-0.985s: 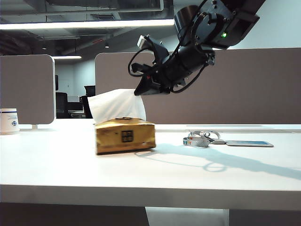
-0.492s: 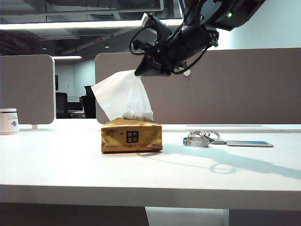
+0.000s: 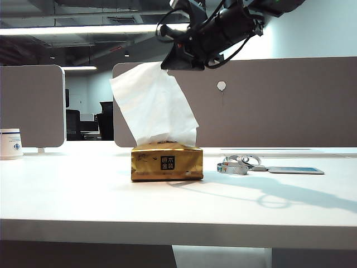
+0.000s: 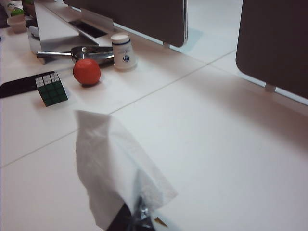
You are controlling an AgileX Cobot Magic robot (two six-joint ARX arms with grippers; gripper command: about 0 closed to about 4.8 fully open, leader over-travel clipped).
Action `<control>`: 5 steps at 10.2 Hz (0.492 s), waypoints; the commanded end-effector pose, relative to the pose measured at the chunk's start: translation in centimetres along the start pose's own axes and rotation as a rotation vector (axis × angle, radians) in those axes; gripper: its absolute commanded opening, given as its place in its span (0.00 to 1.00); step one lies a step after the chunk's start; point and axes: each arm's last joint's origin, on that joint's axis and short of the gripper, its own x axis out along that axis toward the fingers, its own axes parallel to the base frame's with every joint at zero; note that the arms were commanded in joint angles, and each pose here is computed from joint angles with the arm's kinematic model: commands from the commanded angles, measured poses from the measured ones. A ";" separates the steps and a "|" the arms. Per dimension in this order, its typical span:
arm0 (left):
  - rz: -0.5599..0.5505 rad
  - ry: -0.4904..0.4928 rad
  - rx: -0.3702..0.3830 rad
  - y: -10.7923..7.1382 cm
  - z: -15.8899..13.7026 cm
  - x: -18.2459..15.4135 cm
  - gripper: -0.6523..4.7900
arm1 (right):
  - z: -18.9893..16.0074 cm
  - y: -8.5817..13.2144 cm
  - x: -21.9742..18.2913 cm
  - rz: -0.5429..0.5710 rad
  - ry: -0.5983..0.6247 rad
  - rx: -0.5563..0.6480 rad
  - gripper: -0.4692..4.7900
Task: Pull out a tissue from the tissue box and use it to cover the ID card on the tabletop.
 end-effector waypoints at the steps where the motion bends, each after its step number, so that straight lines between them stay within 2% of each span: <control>1: -0.006 -0.011 0.005 0.0 0.2 0.0 0.11 | 1.9 0.5 -1.0 0.007 -0.072 -0.024 0.09; 4: -0.006 -0.011 0.005 0.0 0.2 0.0 0.11 | 3.1 0.7 -1.7 -0.005 -0.118 -0.041 0.09; 5: -0.006 -0.011 0.005 0.0 0.2 0.0 0.11 | 3.6 0.7 -2.1 -0.052 -0.133 -0.043 0.09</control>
